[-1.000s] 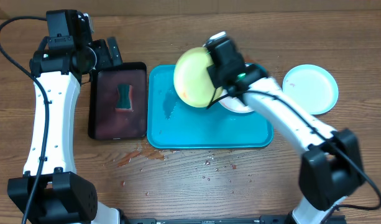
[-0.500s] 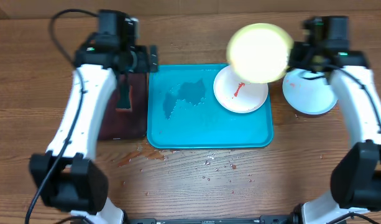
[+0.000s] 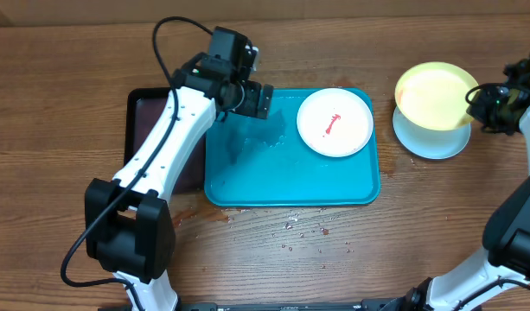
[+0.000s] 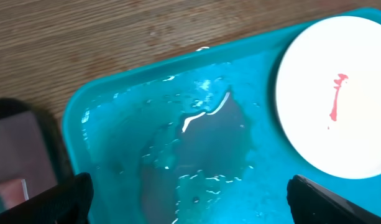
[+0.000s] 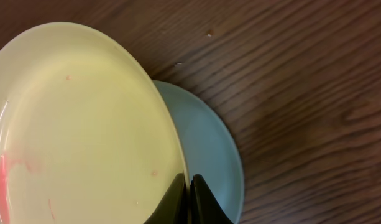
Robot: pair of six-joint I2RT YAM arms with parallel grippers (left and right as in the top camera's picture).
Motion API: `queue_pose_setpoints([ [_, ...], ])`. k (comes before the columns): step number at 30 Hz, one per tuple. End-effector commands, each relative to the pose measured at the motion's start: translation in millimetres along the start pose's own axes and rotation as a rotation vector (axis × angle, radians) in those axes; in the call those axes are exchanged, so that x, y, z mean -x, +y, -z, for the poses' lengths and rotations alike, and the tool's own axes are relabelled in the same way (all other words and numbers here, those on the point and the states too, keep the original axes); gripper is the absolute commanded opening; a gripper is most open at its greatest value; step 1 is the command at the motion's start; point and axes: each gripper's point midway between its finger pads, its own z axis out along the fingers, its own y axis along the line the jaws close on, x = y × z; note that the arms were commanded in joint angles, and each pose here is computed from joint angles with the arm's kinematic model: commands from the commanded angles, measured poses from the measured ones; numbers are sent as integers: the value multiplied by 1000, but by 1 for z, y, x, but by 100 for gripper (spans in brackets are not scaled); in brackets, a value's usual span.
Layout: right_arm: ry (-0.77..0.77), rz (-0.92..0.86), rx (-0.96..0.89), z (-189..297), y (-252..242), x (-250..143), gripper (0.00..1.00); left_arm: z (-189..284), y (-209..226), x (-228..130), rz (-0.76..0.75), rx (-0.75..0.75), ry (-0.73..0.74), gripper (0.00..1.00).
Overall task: Clean dirty plates on tray and stack at the side
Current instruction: 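Reach the right gripper to the white plate's rim and slide it left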
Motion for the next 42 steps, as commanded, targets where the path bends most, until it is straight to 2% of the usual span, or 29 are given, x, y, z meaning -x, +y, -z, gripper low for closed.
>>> queue_pose_setpoints([
  [1,-2,-33,-27,-5,-14,4,4,1,-6,5,-41,-1,-14,100],
  [10,37,-43,-64,-21,-25,-4,4,1,-8,7,-44,-4,-24,100],
  [12,41,-44,-66,-21,-25,-5,18,1,-8,7,-44,-3,-25,100],
  [13,43,-44,-67,-21,-25,-6,20,1,-8,7,-44,-3,-25,100],
  [16,54,-45,-68,-21,-25,-9,37,1,-8,8,-44,-4,-29,100],
  [17,59,-46,-68,-20,-25,-9,40,1,-8,8,-44,-4,-29,100],
  [22,72,-51,-18,-2,-13,-14,41,1,-8,9,-44,-4,-30,100],
  [28,93,-2,199,28,48,-23,41,1,-8,12,-45,-6,-44,100],
  [33,159,140,269,25,116,-56,42,1,-9,14,-45,-9,-51,100],
  [36,156,234,263,23,153,-72,49,1,-9,14,-45,-9,-51,100],
  [39,169,230,224,19,178,-89,56,1,-9,13,-45,-12,-50,100],
  [42,224,209,212,16,198,-114,71,1,-10,13,-45,-17,-49,100],
])
